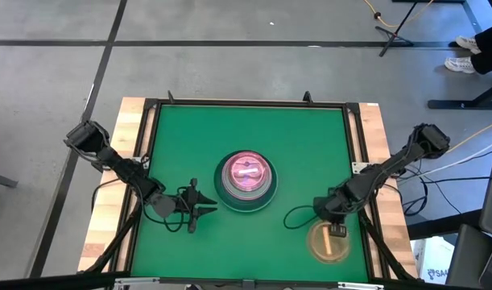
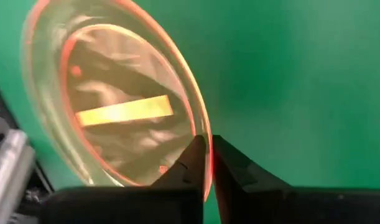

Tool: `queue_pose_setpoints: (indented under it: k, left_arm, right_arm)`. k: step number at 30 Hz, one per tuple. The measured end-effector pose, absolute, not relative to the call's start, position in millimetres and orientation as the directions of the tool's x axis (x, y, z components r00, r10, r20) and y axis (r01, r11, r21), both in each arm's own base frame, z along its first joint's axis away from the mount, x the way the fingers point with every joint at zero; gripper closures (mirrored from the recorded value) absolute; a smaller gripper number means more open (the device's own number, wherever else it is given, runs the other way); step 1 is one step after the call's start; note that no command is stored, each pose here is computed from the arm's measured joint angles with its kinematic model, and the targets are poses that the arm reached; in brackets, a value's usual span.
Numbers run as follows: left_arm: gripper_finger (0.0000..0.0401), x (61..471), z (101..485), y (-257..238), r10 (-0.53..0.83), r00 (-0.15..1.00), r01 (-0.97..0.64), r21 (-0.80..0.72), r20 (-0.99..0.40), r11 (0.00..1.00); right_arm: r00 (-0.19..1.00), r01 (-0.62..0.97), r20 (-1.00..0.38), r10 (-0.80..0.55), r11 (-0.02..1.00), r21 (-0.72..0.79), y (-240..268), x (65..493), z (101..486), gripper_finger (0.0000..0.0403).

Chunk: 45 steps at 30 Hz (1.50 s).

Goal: Stack plastic plates
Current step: Stack the transparent orange plate on top of the transparent pink plate

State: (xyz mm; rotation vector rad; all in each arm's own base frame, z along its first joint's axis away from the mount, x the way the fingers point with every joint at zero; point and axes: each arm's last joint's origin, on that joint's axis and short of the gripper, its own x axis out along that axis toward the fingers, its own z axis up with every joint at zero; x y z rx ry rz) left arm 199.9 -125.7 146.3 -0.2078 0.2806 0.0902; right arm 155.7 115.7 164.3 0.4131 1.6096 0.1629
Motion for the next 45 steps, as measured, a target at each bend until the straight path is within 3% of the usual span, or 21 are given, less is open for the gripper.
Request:
queue_pose_setpoints:
  k: [7,12,15,20,26,35,41,45]
  left_arm:
    - [0.0312,199.9,146.3,-125.8,0.058,0.957,-0.116,-0.192,-0.284,0.975]
    - [0.0312,199.9,146.3,-125.8,0.058,0.957,-0.116,-0.191,-0.284,0.975]
    - [0.0312,199.9,146.3,-125.8,0.058,0.957,-0.116,-0.192,-0.284,0.975]
    - [0.0313,199.9,146.3,-125.8,0.058,0.957,-0.116,-0.192,-0.284,0.975]
    - [0.0313,200.0,146.6,-125.9,0.058,0.957,-0.116,-0.193,-0.283,0.974]
    - [0.0313,200.0,146.5,-125.9,0.058,0.957,-0.116,-0.192,-0.283,0.974]
    - [0.0313,199.8,145.8,-125.7,0.06,0.955,-0.118,-0.187,-0.29,0.975]
    - [0.0313,200.1,146.7,-125.9,0.058,0.958,-0.118,-0.202,-0.282,0.972]
  right_arm:
    - [0.274,0.034,-0.919,0.284,0.952,0.304,102.3,196.9,202.7,0.04]
    - [0.524,0.02,-0.811,0.261,0.948,0.318,83.3,230.8,229.0,0.0398]
    - [0.662,0.066,-0.72,0.207,0.941,0.331,67.6,247.8,241.5,0.0398]
    - [0.812,0.219,-0.584,-0.004,0.929,0.298,36.2,268.8,251.7,0.0398]
    - [0.848,0.306,-0.514,-0.128,0.91,0.278,2.6,293.9,241.2,0.0397]
    - [0.794,0.349,-0.596,-0.119,0.892,0.287,-25.0,312.1,205.5,0.0397]
    - [0.778,0.295,-0.625,-0.062,0.915,0.277,-27.2,316.1,194.1,0.0397]
    - [0.778,0.269,-0.626,-0.047,0.926,0.266,-26.7,316.2,193.7,0.0371]
